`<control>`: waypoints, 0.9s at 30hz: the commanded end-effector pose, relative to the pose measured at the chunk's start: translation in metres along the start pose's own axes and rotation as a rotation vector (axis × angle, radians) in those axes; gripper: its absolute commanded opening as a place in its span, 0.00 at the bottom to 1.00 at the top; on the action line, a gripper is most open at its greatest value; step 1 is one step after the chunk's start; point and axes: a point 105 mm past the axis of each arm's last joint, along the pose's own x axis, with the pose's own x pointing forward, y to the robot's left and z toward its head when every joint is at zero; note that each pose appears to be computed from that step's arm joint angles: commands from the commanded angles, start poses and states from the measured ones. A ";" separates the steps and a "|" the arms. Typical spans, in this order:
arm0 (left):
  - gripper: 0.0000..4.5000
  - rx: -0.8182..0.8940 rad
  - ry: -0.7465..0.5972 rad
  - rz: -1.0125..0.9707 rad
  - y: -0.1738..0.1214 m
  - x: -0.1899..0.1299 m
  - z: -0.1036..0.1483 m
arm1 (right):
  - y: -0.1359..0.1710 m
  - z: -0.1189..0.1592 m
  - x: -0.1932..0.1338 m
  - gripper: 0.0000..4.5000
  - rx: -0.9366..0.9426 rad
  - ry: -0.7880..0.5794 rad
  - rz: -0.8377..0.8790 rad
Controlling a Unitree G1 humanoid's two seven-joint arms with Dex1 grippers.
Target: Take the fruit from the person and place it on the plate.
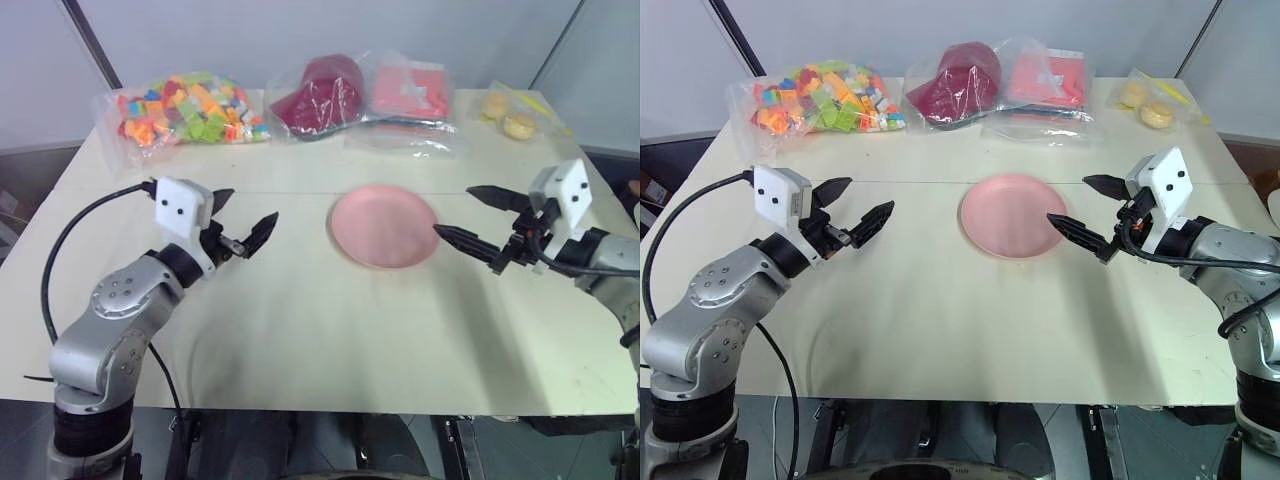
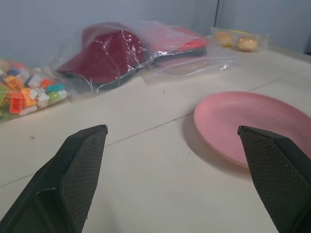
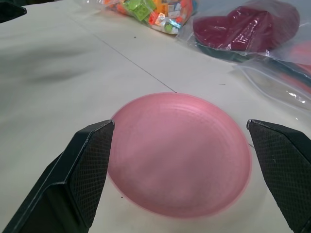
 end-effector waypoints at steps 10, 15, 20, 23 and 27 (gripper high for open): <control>1.00 0.045 -0.039 -0.009 -0.001 0.003 0.011 | 0.001 0.014 0.000 0.99 -0.063 -0.038 -0.007; 1.00 0.046 -0.040 -0.007 0.001 0.004 0.011 | 0.001 0.015 0.000 0.99 -0.059 -0.043 -0.012; 1.00 0.046 -0.044 -0.006 0.002 0.005 0.011 | 0.001 0.019 0.002 0.99 -0.053 -0.064 -0.020; 1.00 0.047 -0.047 -0.004 0.002 0.005 0.012 | 0.001 0.023 0.005 0.99 -0.046 -0.088 -0.025; 1.00 0.048 -0.055 -0.010 0.001 0.009 0.013 | -0.001 0.036 0.020 0.99 0.020 -0.157 -0.054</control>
